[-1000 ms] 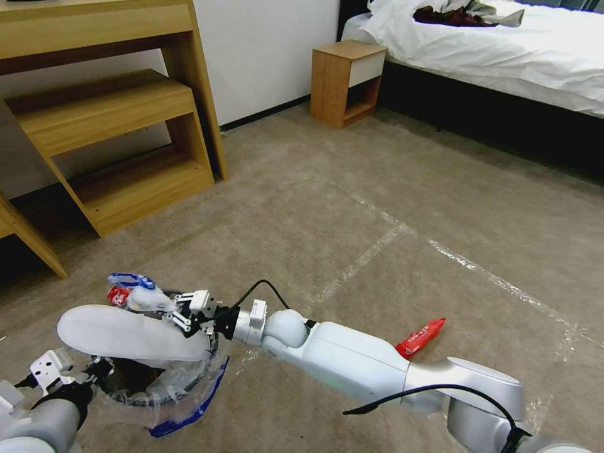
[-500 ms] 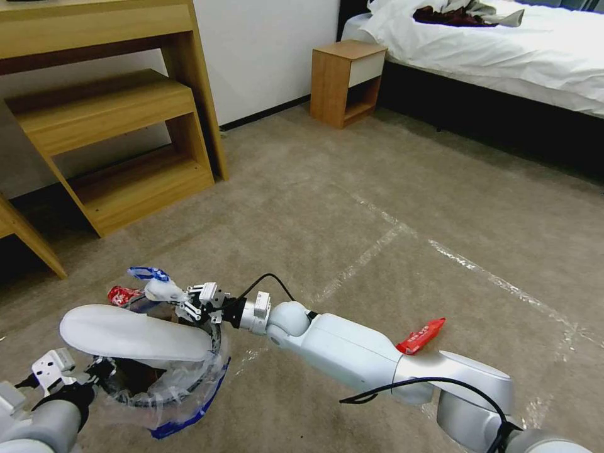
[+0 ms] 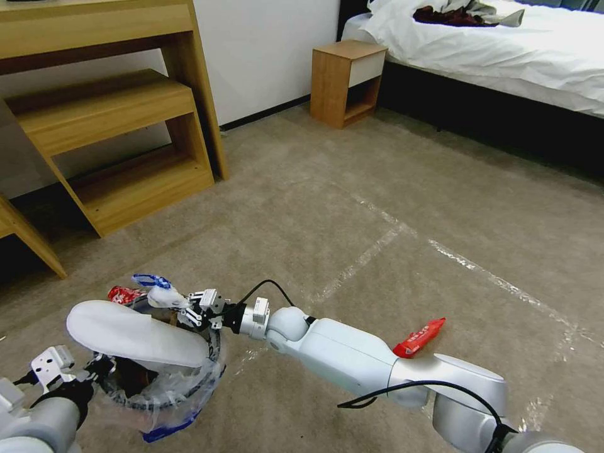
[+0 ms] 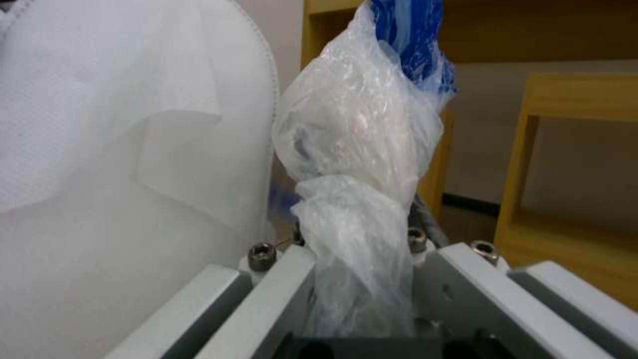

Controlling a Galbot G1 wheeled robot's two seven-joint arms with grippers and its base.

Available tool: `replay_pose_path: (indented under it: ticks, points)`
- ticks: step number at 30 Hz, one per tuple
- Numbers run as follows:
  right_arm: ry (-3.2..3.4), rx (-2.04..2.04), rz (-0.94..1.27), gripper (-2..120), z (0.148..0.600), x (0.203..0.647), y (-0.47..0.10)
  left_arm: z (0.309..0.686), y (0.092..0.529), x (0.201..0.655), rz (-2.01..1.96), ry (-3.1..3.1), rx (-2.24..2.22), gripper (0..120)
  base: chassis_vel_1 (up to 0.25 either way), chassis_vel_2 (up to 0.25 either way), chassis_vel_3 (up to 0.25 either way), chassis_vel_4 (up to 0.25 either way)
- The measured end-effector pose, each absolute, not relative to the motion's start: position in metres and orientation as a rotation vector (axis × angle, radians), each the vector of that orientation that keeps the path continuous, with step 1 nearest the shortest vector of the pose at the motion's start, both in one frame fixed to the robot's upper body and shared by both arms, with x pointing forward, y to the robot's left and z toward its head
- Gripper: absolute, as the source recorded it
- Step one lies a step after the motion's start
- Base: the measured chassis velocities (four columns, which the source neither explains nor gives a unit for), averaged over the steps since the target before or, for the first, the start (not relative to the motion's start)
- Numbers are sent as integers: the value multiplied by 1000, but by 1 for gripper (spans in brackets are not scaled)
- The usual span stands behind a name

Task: Pick up the trash bin and place the garbage on the floor into it.

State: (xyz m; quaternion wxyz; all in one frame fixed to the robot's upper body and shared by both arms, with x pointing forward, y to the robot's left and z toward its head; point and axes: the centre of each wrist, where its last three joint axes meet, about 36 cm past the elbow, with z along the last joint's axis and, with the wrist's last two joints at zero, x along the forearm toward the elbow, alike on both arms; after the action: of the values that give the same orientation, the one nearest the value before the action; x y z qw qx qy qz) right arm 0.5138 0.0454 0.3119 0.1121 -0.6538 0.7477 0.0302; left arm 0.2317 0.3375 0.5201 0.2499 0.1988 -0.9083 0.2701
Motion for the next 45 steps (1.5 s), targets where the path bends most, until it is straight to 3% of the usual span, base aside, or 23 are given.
replay_pose_path:
  ticks: [25, 29, 38, 45]
  points:
    - [2093, -2012, 90, 2, 334, 499, 50, 517, 339, 235, 747, -2468, 542, 0, 0, 0, 0, 0]
    - [2106, -2004, 61, 22, 333, 505, 47, 518, 340, 235, 745, -2470, 541, 0, 0, 0, 0, 0]
    - [2090, -2025, 47, 49, 338, 507, 50, 519, 340, 236, 746, -2473, 538, 0, 0, 0, 0, 0]
    - [2084, -2023, 35, 79, 342, 511, 51, 518, 340, 237, 750, -2473, 537, 0, 0, 0, 0, 0]
